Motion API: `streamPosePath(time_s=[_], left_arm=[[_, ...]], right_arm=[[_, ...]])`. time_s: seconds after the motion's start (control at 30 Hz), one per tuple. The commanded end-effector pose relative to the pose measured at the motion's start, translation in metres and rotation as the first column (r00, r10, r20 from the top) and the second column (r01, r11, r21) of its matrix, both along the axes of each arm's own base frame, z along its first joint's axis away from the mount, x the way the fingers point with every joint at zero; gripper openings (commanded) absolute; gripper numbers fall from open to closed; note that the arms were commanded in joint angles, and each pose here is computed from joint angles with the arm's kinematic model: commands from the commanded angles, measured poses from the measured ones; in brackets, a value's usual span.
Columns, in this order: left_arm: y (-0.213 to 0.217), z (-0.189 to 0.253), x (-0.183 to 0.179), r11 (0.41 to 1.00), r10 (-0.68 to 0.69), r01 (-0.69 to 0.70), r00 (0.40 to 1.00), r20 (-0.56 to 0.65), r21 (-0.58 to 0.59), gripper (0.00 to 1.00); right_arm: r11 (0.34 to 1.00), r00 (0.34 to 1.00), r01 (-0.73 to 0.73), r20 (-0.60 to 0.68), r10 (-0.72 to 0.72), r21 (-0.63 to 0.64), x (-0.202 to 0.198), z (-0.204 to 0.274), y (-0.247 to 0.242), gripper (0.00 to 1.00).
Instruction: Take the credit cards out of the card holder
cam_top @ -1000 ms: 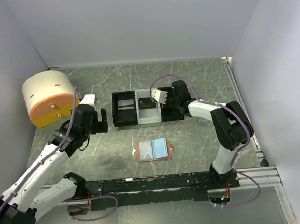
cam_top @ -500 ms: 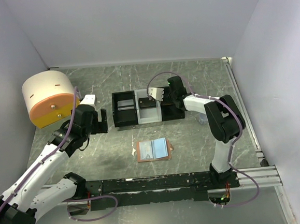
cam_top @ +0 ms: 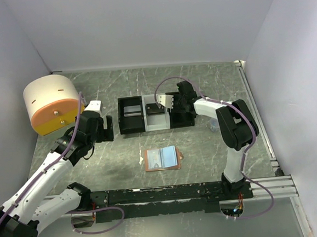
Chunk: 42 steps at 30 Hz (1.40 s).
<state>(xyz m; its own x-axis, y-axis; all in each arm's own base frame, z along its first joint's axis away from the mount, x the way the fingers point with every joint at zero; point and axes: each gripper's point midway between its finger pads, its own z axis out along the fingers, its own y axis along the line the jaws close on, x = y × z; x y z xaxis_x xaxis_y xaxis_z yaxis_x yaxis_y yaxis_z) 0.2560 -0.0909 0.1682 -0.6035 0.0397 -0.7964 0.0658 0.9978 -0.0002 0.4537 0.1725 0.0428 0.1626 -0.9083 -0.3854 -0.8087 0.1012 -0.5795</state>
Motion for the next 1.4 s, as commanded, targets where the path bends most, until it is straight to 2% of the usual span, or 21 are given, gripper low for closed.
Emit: streamPosePath(time_s=[0.0,0.13,0.17,0.2,0.6,0.73,0.8,0.9,0.93,0.97,1.03,1.07,1.17,1.2,1.37], left_arm=[[0.006,0.008,0.001,1.000,0.018,-0.018,1.000,0.020,0.007,0.98],[0.003,0.010,0.001,1.000,0.001,-0.001,0.999,0.044,-0.007,0.98],[0.003,0.010,0.001,1.000,-0.002,0.002,0.999,0.044,-0.009,0.98],[0.002,0.010,0.001,1.000,-0.003,0.004,0.999,0.043,-0.010,0.98],[0.001,0.005,0.000,1.000,-0.006,0.006,1.000,0.010,-0.003,0.98],[0.000,0.006,0.000,1.000,-0.009,0.009,1.000,0.013,-0.006,0.98],[0.000,0.006,0.000,1.000,-0.010,0.010,1.000,0.014,-0.006,0.98],[0.002,0.007,0.000,1.000,-0.002,0.002,1.000,0.016,-0.005,0.98],[0.002,0.009,0.000,1.000,0.000,0.000,1.000,0.021,-0.006,0.99],[0.002,0.009,0.000,1.000,0.000,0.001,1.000,0.024,-0.006,0.99],[0.003,0.010,0.000,1.000,0.003,-0.003,1.000,0.031,-0.009,1.00],[0.003,0.011,0.000,1.000,0.002,-0.002,0.999,0.038,-0.010,1.00],[0.004,0.012,0.002,1.000,-0.003,0.003,0.999,0.054,-0.004,1.00],[0.005,0.011,0.001,1.000,0.006,-0.006,0.999,0.045,0.001,1.00],[0.009,0.010,0.001,0.999,0.035,-0.035,0.998,0.043,0.002,1.00]], right_arm=[[1.000,1.000,0.018,-0.018,-0.018,-0.024,-0.001,0.002,-0.007,0.41],[1.000,1.000,0.016,-0.025,-0.016,-0.010,-0.007,0.006,-0.007,0.42],[1.000,1.000,0.009,-0.026,-0.009,-0.006,-0.009,0.007,-0.006,0.57],[1.000,1.000,0.008,-0.023,-0.008,0.000,-0.010,0.009,-0.006,0.59],[0.997,1.000,0.030,0.002,-0.030,0.074,-0.010,0.036,0.000,0.60],[0.979,0.992,0.049,0.106,-0.071,0.198,-0.006,0.082,0.007,0.61],[0.952,0.982,0.039,0.162,-0.092,0.305,-0.010,0.118,0.014,0.61],[0.863,0.961,-0.002,0.241,-0.139,0.504,-0.026,0.175,0.024,0.63],[0.825,0.951,-0.020,0.266,-0.160,0.565,-0.033,0.192,0.024,0.66],[0.775,0.937,-0.012,0.278,-0.213,0.632,-0.038,0.208,0.021,0.73],[0.633,0.906,0.047,0.235,-0.353,0.773,-0.047,0.234,0.007,0.89],[0.544,0.889,0.096,0.174,-0.423,0.833,-0.050,0.241,-0.001,0.98],[0.231,0.818,0.262,-0.088,-0.569,0.937,-0.061,0.249,-0.025,1.00],[0.179,0.795,0.309,-0.151,-0.588,0.934,-0.063,0.247,-0.030,1.00],[0.099,0.725,0.495,-0.347,-0.594,0.864,-0.082,0.235,-0.037,1.00]])
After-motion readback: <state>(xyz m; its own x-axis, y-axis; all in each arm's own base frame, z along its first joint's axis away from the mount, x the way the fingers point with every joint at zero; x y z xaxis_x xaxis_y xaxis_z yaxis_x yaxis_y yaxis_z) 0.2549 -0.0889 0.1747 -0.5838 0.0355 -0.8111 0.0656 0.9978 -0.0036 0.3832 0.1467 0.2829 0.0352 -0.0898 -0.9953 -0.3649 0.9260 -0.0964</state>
